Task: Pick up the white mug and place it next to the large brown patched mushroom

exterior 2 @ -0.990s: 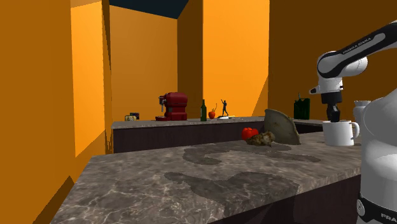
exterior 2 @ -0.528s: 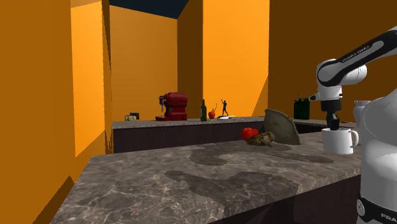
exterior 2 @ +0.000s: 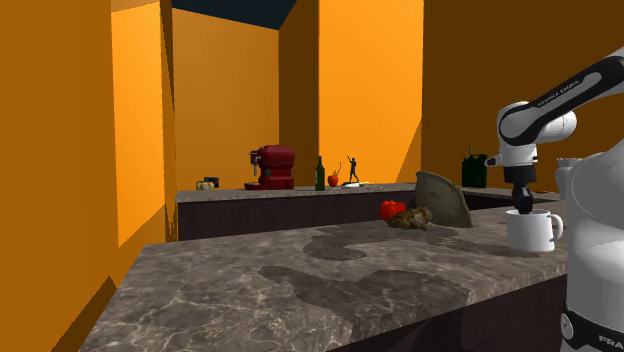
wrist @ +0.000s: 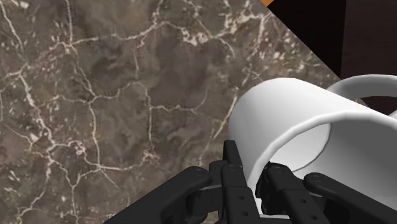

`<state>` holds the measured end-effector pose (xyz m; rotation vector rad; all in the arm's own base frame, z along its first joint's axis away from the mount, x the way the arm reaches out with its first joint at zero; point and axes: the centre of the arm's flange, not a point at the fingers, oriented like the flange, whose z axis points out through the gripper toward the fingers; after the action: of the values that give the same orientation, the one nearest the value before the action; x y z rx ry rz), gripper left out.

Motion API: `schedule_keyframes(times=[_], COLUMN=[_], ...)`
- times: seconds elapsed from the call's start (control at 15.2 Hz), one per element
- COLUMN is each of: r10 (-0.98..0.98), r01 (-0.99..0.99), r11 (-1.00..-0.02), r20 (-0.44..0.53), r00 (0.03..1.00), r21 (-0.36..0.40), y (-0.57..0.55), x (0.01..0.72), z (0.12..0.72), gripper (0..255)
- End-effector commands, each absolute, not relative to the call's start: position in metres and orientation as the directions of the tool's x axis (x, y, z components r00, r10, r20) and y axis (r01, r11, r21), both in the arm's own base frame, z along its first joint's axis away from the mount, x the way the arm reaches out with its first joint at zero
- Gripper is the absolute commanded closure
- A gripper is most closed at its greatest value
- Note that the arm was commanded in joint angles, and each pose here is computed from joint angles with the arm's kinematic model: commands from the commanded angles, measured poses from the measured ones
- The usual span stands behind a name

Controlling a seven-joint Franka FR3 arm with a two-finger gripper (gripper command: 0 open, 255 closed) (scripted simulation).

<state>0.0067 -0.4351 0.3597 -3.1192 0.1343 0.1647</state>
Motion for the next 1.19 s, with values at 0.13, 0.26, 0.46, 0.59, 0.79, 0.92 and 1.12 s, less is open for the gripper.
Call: schedule_keyframes(times=[0.13, 0.26, 0.46, 0.59, 0.79, 0.92, 1.12], r10=[-0.085, -0.085, -0.085, -0.085, -0.085, -0.085, -0.085], r01=[-0.087, -0.087, -0.087, -0.087, -0.087, -0.087, -0.087], r11=[-0.996, -0.996, -0.996, -0.996, -0.996, -0.996, -0.996], r20=[-0.106, -0.106, -0.106, -0.106, -0.106, -0.106, -0.106], r00=[0.991, 0.991, 0.991, 0.991, 0.991, 0.991, 0.991], r21=[-0.010, -0.010, -0.010, -0.010, -0.010, -0.010, -0.010], y=[-0.435, -0.435, -0.435, -0.435, -0.436, -0.436, -0.436], x=[0.007, 0.007, 0.007, 0.007, 0.011, 0.012, 0.012], z=[0.360, 0.360, 0.360, 0.360, 0.399, 0.409, 0.409], gripper=[255, 0, 0, 0, 0, 0, 0])
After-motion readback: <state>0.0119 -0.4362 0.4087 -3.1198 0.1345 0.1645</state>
